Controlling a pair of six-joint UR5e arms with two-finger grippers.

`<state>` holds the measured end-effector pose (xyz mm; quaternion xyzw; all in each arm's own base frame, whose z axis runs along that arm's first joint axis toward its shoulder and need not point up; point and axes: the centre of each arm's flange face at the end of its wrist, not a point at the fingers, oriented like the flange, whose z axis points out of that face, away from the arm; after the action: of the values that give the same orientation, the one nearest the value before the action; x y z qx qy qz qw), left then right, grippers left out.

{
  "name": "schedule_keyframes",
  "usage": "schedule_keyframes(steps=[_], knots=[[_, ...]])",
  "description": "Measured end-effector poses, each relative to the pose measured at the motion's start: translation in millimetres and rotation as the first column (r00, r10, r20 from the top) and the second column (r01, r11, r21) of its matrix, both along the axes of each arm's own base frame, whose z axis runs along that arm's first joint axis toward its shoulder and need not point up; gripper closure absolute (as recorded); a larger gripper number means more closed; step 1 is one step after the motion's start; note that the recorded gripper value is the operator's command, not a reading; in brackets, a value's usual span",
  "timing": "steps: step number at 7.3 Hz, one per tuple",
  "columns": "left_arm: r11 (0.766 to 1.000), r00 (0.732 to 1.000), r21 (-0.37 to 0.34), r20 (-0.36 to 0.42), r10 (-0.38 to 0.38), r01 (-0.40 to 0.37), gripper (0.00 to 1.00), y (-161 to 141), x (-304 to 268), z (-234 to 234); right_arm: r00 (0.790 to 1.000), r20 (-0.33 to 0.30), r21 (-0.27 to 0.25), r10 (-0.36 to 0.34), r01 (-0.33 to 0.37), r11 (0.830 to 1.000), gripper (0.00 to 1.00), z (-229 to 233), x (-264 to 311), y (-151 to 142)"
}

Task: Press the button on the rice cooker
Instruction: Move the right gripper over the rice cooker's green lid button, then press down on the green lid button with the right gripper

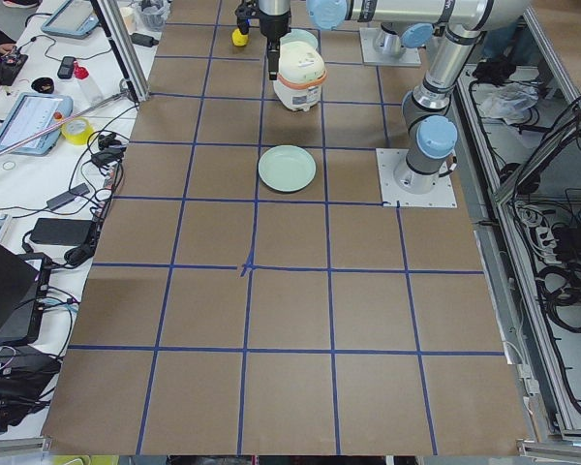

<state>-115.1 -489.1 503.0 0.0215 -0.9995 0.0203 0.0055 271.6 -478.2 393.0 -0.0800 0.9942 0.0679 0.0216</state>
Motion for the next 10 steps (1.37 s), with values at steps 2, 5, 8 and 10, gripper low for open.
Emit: schedule_keyframes(steps=[2, 5, 8, 10], knots=[[1.0, 1.0, 0.0, 0.0, 0.0, 0.0, 0.0, 0, 0, 0, 1.0, -0.001, 0.009, 0.002, -0.002, 1.0, 1.0, -16, 0, 0], [1.0, 1.0, 0.0, 0.0, 0.0, 0.0, 0.0, 0, 0, 0, 1.0, 0.0, 0.004, 0.017, -0.017, 1.0, 1.0, -26, 9, 0], [1.0, 1.0, 0.0, 0.0, -0.001, 0.001, 0.0, 0, 0, 0, 1.0, 0.0, 0.004, 0.026, -0.026, 1.0, 1.0, -33, 12, -2], [1.0, 1.0, 0.0, 0.0, 0.0, 0.0, 0.0, 0, 0, 0, 1.0, 0.0, 0.004, 0.026, -0.026, 1.0, 1.0, -33, 13, -2]])
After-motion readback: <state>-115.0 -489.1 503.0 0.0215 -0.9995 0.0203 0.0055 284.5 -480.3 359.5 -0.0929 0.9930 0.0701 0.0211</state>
